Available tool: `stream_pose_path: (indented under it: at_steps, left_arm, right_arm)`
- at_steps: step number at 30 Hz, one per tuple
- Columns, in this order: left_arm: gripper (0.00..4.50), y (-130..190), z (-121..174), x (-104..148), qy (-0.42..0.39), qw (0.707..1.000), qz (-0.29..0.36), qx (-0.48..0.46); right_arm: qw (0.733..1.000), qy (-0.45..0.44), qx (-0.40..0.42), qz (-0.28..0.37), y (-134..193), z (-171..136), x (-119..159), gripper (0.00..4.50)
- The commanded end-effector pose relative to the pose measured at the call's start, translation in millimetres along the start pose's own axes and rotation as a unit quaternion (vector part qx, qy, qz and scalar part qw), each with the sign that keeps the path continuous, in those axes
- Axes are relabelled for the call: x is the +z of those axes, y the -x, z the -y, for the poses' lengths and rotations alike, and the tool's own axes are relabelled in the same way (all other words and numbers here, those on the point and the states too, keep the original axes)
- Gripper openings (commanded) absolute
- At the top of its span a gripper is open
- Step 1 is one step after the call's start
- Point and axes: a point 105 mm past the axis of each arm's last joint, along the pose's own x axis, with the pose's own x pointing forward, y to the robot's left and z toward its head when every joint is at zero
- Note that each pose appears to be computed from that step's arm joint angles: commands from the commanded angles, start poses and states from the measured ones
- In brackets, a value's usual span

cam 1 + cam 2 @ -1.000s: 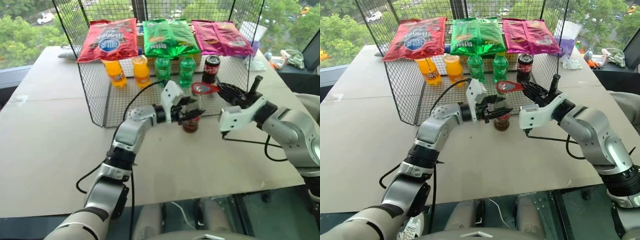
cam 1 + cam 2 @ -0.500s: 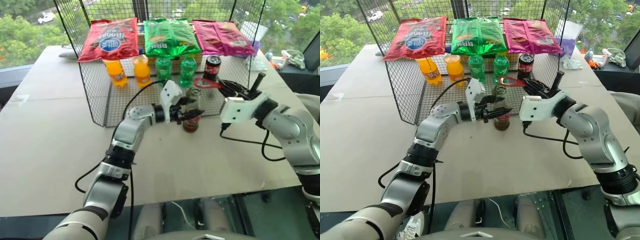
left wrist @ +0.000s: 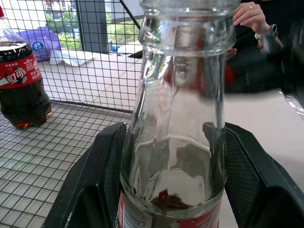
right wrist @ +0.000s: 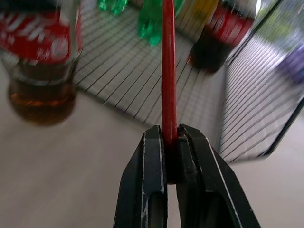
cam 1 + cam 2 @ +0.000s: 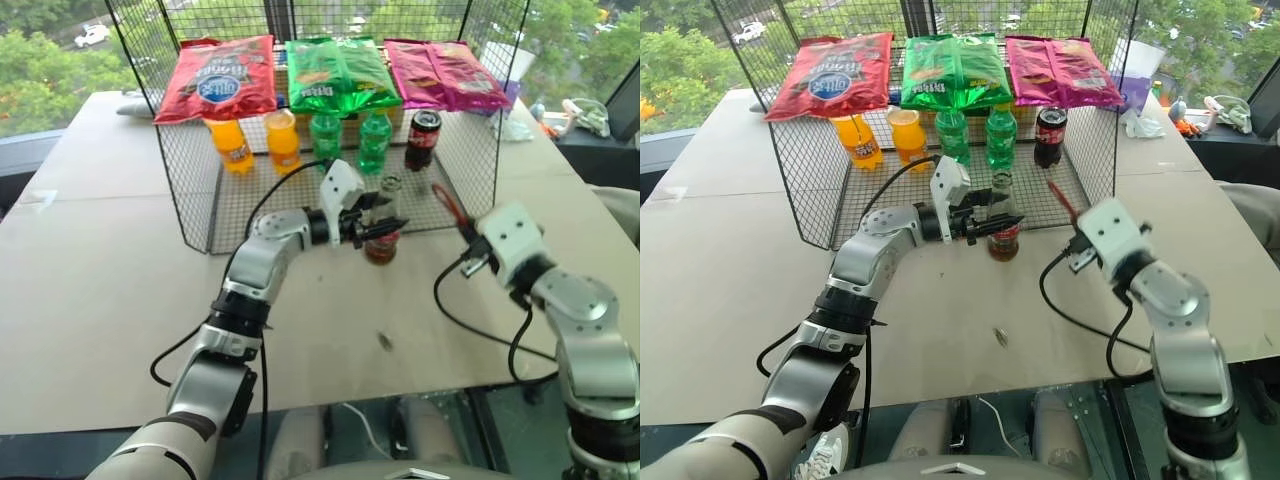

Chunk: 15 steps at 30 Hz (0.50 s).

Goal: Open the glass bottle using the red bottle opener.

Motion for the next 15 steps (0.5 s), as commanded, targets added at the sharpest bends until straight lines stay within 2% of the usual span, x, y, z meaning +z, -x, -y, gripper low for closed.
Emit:
stream_pose_path:
  at_steps: [1, 3, 5, 6, 7, 8, 13, 14, 15]
  left_arm:
    - [2.29, 3.0, -1.2, 14.1, -0.014, 1.000, 0.025, 0.010]
    - [2.29, 3.9, -0.8, 14.3, -0.014, 1.000, 0.025, 0.011]
    - [2.29, 4.7, -0.9, 14.7, -0.014, 0.999, 0.026, 0.013]
    - [2.29, 4.9, -0.8, 14.9, -0.014, 0.999, 0.026, 0.013]
    - [2.29, 5.0, -0.6, 15.0, -0.014, 0.999, 0.026, 0.013]
    - [2.29, 5.0, -0.4, 15.1, -0.013, 0.999, 0.026, 0.013]
    - [2.29, 6.1, -0.8, 15.2, -0.012, 1.000, 0.025, 0.015]
    - [2.29, 6.3, -0.8, 15.0, -0.012, 1.000, 0.025, 0.015]
    - [2.29, 6.5, -0.7, 14.9, -0.011, 1.000, 0.025, 0.016]
  right_arm:
    - [0.992, -0.120, 0.034, -0.002, -0.6, -20.1, 0.8, 0.00]
    - [0.978, -0.206, 0.043, -0.001, -5.6, -26.2, 1.6, 0.00]
    - [0.963, -0.265, 0.055, -0.004, -10.1, -30.5, 1.3, 0.87]
    - [0.956, -0.287, 0.063, -0.008, -11.2, -32.7, 0.8, 1.06]
    - [0.951, -0.301, 0.067, -0.012, -12.5, -33.1, 0.1, 1.61]
    - [0.946, -0.316, 0.068, -0.016, -13.5, -32.8, -0.9, 1.82]
    - [0.940, -0.337, 0.057, -0.026, -12.5, -23.4, -4.5, 4.30]
    - [0.941, -0.334, 0.052, -0.027, -11.1, -20.6, -4.9, 4.49]
    - [0.943, -0.329, 0.042, -0.027, -9.5, -16.6, -5.8, 4.49]
